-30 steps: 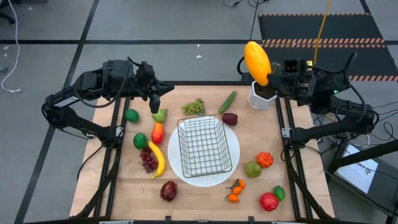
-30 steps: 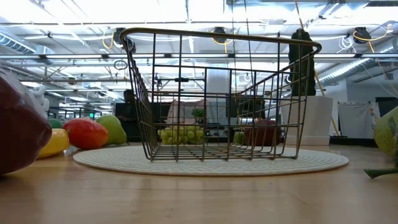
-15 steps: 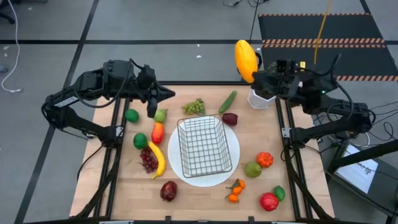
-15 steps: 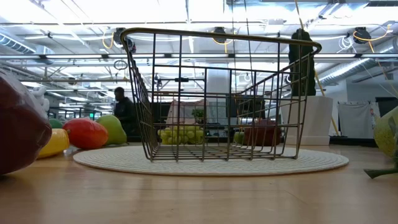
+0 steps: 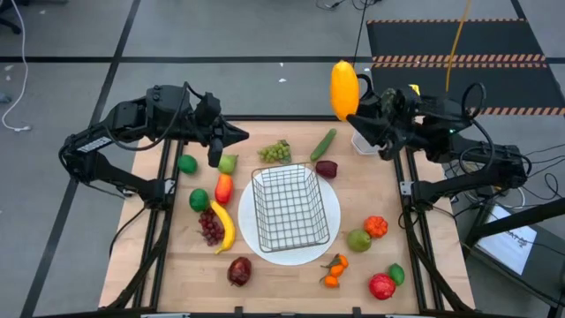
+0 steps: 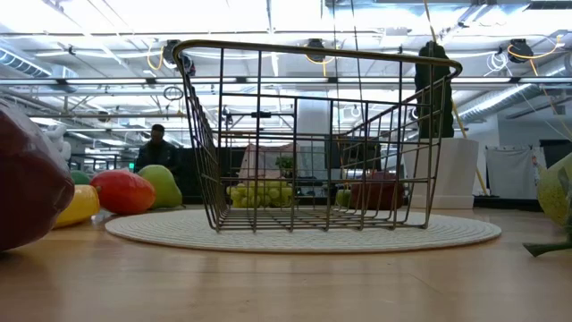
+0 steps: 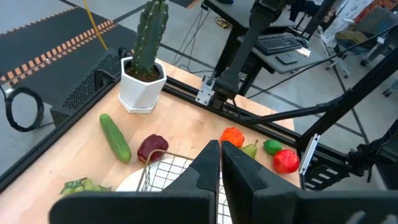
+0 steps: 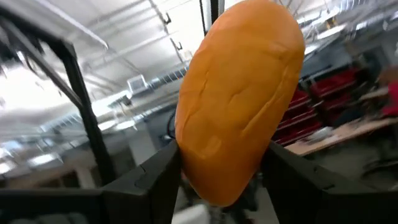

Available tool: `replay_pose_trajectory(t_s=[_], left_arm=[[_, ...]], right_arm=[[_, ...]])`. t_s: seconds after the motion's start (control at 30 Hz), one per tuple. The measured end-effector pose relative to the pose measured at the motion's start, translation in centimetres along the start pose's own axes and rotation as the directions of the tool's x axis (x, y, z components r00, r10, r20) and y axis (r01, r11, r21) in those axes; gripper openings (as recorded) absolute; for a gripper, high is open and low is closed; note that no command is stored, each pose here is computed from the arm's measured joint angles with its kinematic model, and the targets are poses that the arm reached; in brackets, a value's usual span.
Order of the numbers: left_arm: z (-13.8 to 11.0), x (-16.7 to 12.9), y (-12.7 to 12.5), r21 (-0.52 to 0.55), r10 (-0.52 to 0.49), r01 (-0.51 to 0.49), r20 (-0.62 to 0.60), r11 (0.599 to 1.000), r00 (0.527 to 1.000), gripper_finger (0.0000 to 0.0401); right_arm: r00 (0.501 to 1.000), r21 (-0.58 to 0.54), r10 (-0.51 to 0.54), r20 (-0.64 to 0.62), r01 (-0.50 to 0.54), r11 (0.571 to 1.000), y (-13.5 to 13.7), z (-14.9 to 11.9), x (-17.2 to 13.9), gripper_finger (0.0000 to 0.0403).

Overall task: Build produce basket
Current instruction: Put the yellow mango into the black wire basket

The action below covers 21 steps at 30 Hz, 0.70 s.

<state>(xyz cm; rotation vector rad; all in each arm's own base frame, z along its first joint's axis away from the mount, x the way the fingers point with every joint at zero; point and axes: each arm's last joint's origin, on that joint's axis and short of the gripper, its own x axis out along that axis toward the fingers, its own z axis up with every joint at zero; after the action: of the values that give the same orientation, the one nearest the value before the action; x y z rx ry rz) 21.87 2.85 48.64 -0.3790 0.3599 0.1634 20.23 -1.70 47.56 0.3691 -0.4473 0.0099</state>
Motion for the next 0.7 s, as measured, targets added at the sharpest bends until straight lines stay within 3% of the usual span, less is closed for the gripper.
replay_pose_trajectory(t_s=[0.13, 0.33, 0.7], left_arm=[[0.0, 0.01, 0.0, -0.018, -0.001, 0.001, -0.001, 1.0, 1.0, 0.0017], [0.01, -0.01, -0.01, -0.021, -0.002, 0.002, 0.001, 1.0, 1.0, 0.0017], [0.03, 0.0, 0.02, -0.031, 0.008, -0.007, 0.005, 0.999, 1.0, 0.0017]], right_arm=[[1.0, -0.146, -0.004, -0.011, 0.002, 0.989, -0.05, -0.11, 0.01, 0.0197], [1.0, -0.344, -0.003, -0.011, -0.001, 0.939, -0.04, -0.1, 0.0, 0.0197], [1.0, -0.446, -0.009, -0.025, -0.004, 0.895, -0.09, -0.24, 0.0, 0.0197]])
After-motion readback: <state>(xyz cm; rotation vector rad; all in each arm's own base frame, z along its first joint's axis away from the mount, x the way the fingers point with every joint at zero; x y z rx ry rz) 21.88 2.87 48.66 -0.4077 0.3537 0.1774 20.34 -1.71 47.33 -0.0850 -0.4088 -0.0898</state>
